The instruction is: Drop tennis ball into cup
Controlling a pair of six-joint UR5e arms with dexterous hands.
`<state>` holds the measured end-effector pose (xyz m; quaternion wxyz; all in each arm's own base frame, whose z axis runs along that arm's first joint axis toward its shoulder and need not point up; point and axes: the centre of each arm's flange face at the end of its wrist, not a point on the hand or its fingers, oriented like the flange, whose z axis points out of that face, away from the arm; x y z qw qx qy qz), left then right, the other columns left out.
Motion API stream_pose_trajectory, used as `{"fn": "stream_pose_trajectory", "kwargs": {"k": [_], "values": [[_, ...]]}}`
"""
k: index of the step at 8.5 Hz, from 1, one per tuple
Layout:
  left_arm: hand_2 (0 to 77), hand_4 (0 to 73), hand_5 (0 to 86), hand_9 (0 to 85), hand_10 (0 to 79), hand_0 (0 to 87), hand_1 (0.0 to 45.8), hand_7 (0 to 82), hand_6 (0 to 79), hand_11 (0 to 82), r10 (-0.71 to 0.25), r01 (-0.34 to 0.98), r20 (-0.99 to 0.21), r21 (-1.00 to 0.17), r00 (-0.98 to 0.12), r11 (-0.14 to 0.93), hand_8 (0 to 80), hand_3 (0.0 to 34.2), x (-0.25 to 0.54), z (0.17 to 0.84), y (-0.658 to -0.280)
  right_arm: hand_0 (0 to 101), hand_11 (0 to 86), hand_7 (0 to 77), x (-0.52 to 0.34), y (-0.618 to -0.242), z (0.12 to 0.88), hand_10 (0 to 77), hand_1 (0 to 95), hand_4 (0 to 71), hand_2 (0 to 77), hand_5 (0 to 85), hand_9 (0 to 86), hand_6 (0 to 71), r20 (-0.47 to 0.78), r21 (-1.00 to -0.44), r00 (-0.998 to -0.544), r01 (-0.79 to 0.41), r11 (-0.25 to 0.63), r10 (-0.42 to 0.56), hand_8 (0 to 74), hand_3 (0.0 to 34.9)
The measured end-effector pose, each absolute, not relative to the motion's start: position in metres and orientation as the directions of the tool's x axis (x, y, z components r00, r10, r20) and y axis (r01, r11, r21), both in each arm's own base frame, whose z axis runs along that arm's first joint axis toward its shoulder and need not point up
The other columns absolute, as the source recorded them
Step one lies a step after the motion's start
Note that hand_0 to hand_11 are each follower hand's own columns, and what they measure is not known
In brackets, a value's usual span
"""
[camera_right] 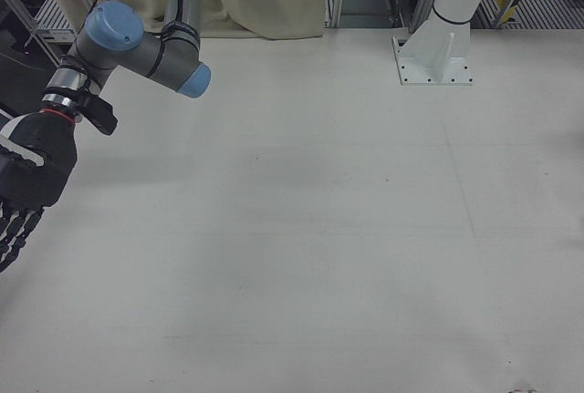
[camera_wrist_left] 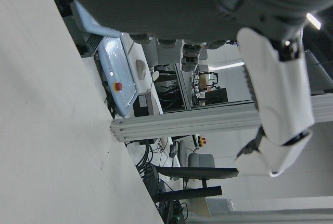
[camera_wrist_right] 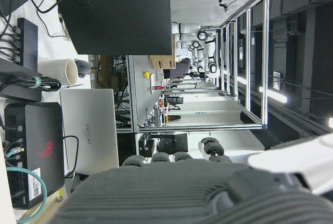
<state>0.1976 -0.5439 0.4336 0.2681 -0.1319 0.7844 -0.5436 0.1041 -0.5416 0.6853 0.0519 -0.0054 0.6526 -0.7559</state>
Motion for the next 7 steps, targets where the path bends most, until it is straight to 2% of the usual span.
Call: {"fn": "stream_pose_trajectory", "kwargs": {"k": [1,2,3,4,5,7], "values": [[24.0,1.1,0.5,1.1,0.0,45.8,20.2,15.3,0.0,0.0,-0.429,0.113,-0.271,-0.926,-0.861,0.359,0.0,0.0,0.154,0.424,-0.567,0,0.5,0.0,0.104,-0.542,0.685,0.0,0.5,0.0,0.5,0.0,0.0,0.0,-0.06,-0.987,-0.995,0.071,-0.143,-0.085,0.0,0.0],[23.5,1.1,1.1,0.5,0.0,45.8,20.2,12.0,0.0,0.5,-0.367,0.144,-0.27,-0.931,-0.89,0.335,0.0,0.0,0.114,0.425,-0.589,0,0.5,0.0,0.104,-0.542,0.685,0.0,0.5,0.0,0.5,0.0,0.0,0.0,-0.059,-0.987,-0.995,0.071,-0.143,-0.085,0.0,0.0],[20.7,1.1,0.5,1.1,0.0,45.9,22.4,12.0,0.0,0.0,-0.323,0.17,-0.269,-0.938,-0.908,0.303,0.0,0.0,0.084,0.437,-0.605,0,0.5,0.0,0.104,-0.542,0.685,0.0,0.5,0.0,0.5,0.0,0.0,0.0,-0.059,-0.987,-0.995,0.071,-0.142,-0.085,0.0,0.0],[20.2,1.1,1.6,0.5,0.0,49.5,25.1,9.8,0.0,0.5,-0.294,0.193,-0.267,-0.947,-0.918,0.257,0.0,0.0,0.062,0.458,-0.619,0,0.5,0.0,0.104,-0.542,0.685,0.0,0.5,0.0,0.5,0.0,0.0,0.0,-0.059,-0.987,-0.995,0.071,-0.142,-0.085,0.0,0.0],[20.2,1.1,1.6,0.5,0.0,49.5,25.1,9.8,0.0,0.5,-0.276,0.211,-0.265,-0.955,-0.924,0.211,0.0,0.0,0.047,0.481,-0.63,0,0.5,0.0,0.104,-0.542,0.685,0.0,0.5,0.0,0.5,0.0,0.0,0.0,-0.06,-0.987,-0.995,0.071,-0.142,-0.085,0.0,0.0],[15.8,1.1,3.3,0.5,0.0,55.2,30.0,11.4,0.0,0.5,-0.259,0.232,-0.252,-0.967,-0.932,0.108,0.0,0.0,0.021,0.526,-0.638,0,0.5,0.0,0.104,-0.542,0.685,0.0,0.5,0.0,0.5,0.0,0.0,0.0,-0.06,-0.987,-0.995,0.071,-0.141,-0.085,0.0,0.0]]}}
